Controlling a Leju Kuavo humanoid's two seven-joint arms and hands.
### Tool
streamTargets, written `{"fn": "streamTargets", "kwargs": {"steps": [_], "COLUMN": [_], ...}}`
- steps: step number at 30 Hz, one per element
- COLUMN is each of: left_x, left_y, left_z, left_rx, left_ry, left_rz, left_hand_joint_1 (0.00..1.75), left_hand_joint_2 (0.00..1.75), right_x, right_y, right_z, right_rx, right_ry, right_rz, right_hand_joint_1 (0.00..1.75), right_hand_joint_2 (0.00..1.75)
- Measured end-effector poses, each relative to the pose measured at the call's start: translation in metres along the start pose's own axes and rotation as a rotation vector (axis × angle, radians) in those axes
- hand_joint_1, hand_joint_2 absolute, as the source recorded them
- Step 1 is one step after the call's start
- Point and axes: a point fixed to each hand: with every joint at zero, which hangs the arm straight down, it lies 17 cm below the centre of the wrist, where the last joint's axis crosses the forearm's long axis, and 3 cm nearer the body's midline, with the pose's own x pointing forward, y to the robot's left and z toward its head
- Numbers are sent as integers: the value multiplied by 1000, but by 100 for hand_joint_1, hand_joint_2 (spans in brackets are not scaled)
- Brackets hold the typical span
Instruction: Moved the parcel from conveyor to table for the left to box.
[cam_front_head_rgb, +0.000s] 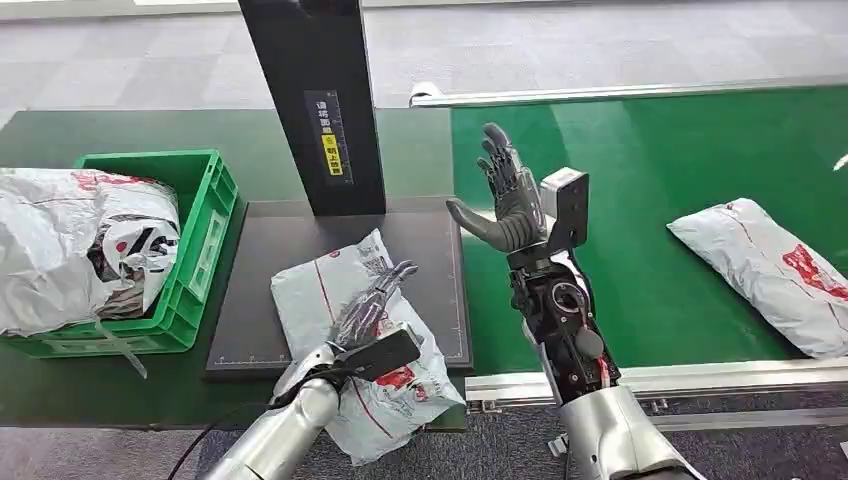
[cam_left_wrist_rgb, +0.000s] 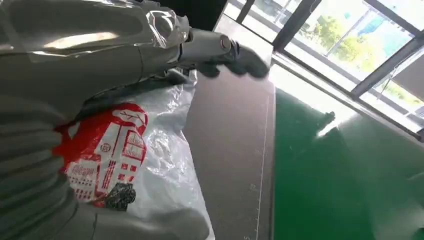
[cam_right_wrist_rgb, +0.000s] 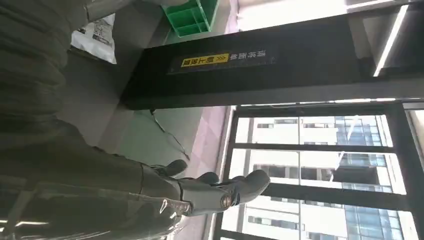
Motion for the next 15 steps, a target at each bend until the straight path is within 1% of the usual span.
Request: {"fn": "streamTargets", "kwargs": {"steps": [11,12,14,15], "left_x": [5,5,5,5], "left_y": [1,2,2,2], "left_z": [-2,-2,-2,-2], "left_rx": [8,8,8,8], "left_ry": [-17,-17,-18,-18], "left_rz": [0,0,-1,-1], "left_hand_joint_1": [166,171,173,169], "left_hand_joint_2": [175,175,175,175], "right_x": [0,0,-1,-1], "right_y": [5,5,5,5], "right_z": [-1,-1,-1,-1], "right_rx": [10,10,10,10], "right_ry": [3,4,4,5], "right_rz": [-16,-16,-16,-16], "right_hand_joint_1": [0,0,0,0], "right_hand_joint_2": [175,175,175,175]}}
